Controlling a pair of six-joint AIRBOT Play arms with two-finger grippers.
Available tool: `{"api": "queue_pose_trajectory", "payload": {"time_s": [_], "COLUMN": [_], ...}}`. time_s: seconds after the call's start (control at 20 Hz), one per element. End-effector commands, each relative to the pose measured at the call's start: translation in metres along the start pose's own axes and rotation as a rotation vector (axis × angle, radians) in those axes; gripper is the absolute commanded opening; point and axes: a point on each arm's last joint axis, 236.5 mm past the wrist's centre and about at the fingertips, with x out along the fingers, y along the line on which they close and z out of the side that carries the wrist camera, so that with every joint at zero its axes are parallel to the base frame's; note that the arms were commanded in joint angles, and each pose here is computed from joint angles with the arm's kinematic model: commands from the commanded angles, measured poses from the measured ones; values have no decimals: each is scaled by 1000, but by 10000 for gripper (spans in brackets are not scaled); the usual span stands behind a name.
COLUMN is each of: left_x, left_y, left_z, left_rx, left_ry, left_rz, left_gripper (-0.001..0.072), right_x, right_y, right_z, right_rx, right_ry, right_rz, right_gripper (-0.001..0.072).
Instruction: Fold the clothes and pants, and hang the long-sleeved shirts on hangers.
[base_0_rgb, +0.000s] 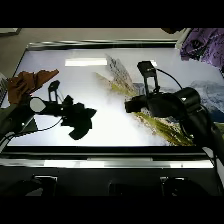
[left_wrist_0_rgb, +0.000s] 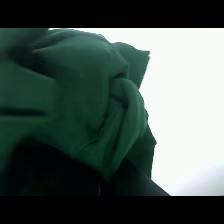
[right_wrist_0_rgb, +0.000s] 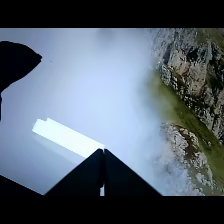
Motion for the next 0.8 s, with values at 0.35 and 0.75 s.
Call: {"api": "queue_pose_trajectory", "payload": {"time_s": [0.35,0.75], "left_x": [91,11], "left_y": [-195,-73], "left_z": [-73,12], "left_rx": [-11,-119], "left_ry": [27,-33], "left_rz": [-300,-143], "left_gripper": [145,684], "right_x": [-68,-71], "right_y": [-63,-195], "right_z": [-38,-48], "right_rx": [-90,452], "right_ry": [99,42], "right_rz": [-268,-397], "right_gripper": [187,323]}}
